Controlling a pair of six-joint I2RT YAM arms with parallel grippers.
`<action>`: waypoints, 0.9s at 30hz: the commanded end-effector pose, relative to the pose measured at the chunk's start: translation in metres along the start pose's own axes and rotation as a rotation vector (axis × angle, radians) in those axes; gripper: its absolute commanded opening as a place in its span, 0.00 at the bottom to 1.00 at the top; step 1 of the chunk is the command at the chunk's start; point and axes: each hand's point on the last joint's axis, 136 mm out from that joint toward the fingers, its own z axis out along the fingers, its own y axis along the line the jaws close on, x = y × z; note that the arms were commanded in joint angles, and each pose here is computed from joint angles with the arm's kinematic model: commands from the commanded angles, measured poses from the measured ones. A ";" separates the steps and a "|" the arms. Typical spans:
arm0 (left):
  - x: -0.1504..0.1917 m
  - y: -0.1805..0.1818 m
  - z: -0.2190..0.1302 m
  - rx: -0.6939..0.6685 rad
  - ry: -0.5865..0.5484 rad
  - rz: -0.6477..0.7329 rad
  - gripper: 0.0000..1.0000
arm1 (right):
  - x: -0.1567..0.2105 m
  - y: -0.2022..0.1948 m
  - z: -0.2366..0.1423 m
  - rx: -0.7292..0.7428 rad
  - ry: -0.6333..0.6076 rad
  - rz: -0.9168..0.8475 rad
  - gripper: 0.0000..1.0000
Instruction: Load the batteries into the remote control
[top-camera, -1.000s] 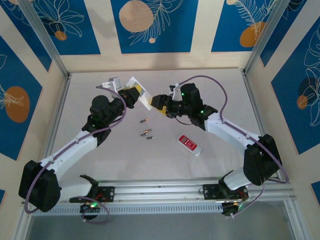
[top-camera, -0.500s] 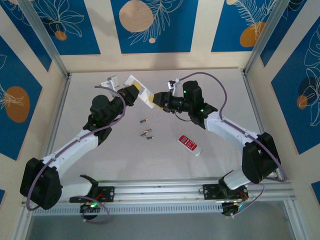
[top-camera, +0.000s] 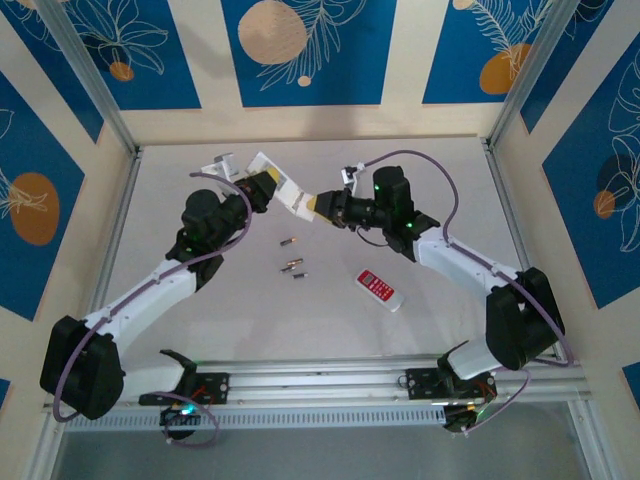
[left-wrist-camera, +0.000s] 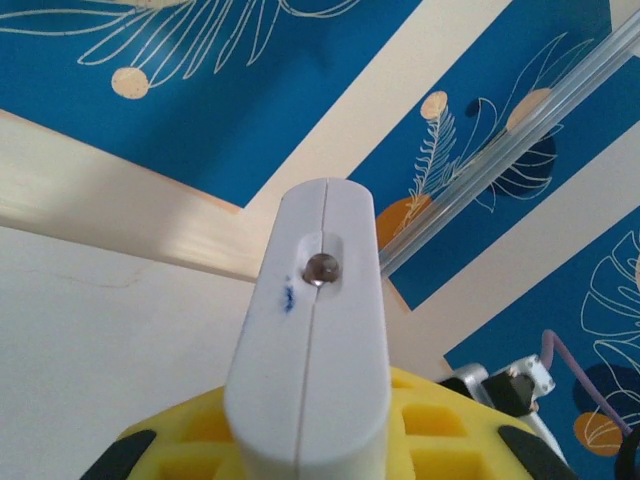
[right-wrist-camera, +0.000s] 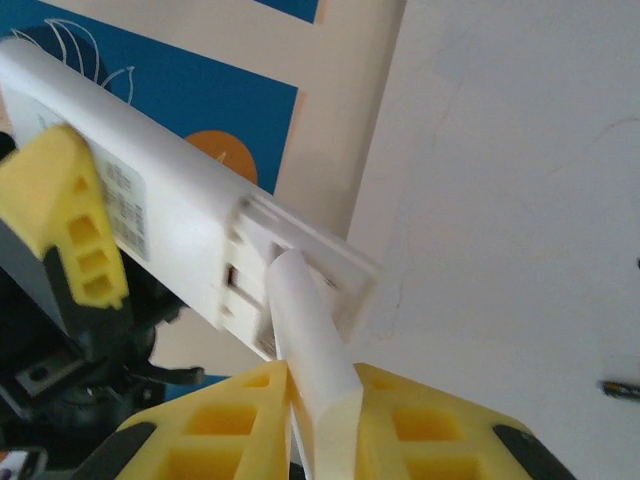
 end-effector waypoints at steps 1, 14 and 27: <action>-0.032 -0.033 -0.007 0.101 -0.095 0.026 0.00 | 0.003 -0.017 -0.010 0.042 -0.003 0.015 0.06; -0.016 -0.011 -0.013 -0.002 -0.035 0.070 0.00 | -0.047 -0.113 -0.074 0.306 -0.232 0.103 0.01; 0.037 -0.012 0.002 0.024 0.129 0.014 0.00 | -0.061 -0.294 -0.111 0.604 -0.345 0.505 0.08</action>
